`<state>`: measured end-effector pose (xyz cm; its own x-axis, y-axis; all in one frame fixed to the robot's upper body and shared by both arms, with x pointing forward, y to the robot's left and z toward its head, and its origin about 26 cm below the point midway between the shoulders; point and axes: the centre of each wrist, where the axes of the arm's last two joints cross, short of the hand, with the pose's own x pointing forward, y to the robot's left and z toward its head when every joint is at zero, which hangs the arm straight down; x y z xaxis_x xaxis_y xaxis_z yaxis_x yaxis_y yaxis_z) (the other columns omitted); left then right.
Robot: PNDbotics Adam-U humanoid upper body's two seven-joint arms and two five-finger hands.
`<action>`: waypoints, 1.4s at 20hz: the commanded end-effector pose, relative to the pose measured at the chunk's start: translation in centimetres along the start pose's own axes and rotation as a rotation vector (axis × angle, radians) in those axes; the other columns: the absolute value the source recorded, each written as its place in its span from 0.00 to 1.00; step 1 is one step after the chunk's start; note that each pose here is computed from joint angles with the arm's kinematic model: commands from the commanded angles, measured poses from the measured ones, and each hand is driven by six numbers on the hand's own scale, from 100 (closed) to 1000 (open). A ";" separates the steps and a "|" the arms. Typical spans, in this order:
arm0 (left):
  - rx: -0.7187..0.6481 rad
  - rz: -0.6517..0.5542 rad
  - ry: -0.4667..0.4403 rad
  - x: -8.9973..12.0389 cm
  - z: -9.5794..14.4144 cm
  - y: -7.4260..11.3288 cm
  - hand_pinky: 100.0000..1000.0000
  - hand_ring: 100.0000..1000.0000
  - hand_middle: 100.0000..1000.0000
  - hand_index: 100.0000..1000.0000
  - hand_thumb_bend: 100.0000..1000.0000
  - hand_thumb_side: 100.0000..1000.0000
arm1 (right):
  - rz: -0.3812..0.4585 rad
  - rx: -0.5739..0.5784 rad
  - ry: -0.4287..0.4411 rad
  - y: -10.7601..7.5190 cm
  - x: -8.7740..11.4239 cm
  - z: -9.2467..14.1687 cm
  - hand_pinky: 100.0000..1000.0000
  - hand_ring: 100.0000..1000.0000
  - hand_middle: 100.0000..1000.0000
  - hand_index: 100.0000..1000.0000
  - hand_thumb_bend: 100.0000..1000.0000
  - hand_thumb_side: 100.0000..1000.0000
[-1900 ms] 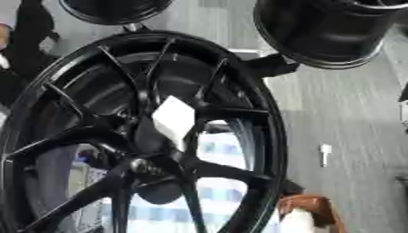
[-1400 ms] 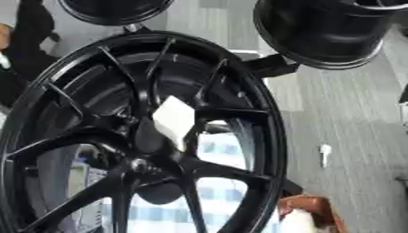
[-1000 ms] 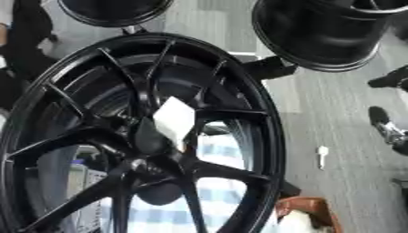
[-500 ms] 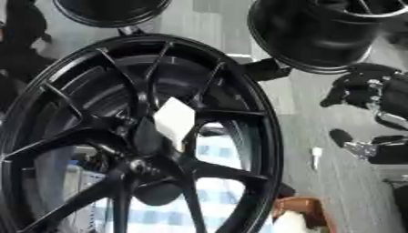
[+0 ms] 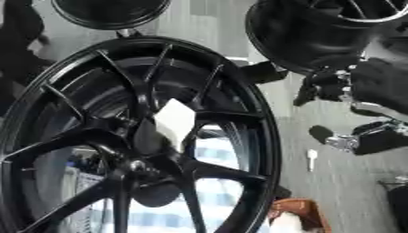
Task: Pull the pin out of the wheel hub.
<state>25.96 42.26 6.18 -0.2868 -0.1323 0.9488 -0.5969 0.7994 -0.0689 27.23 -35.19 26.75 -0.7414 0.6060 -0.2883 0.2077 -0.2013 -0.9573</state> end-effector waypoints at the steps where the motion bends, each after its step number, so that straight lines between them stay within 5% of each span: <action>1: -0.024 -0.024 -0.034 1.1 -1.0 0.3 0.88 0.67 0.58 0.79 0.00 0.84 | 0.000 -0.007 -0.037 -1.9 -0.2 -0.4 0.90 0.75 0.66 0.77 0.02 0.24; 9: -0.053 -0.023 -0.034 1.2 -1.3 -0.2 0.88 0.67 0.58 0.79 0.00 0.84 | -0.102 0.023 -0.152 -3.5 0.3 -2.6 0.87 0.74 0.69 0.80 0.08 0.32; 16: -0.066 -0.022 -0.031 1.3 -1.5 -0.5 0.88 0.67 0.58 0.79 0.00 0.84 | -0.095 0.082 -0.255 -4.6 1.0 -4.6 0.87 0.76 0.70 0.83 0.18 0.26; 28: -0.090 -0.024 -0.024 1.3 -1.7 -1.1 0.88 0.67 0.58 0.78 0.00 0.85 | -0.148 0.091 -0.317 -6.0 2.2 -7.4 0.86 0.79 0.78 0.85 0.16 0.19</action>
<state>27.36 41.56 6.76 -0.2761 -0.1276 0.9526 -0.5419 0.8392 -0.0446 29.40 -27.13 30.88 -0.9235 0.3706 -0.0995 0.0253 -0.2000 -0.9795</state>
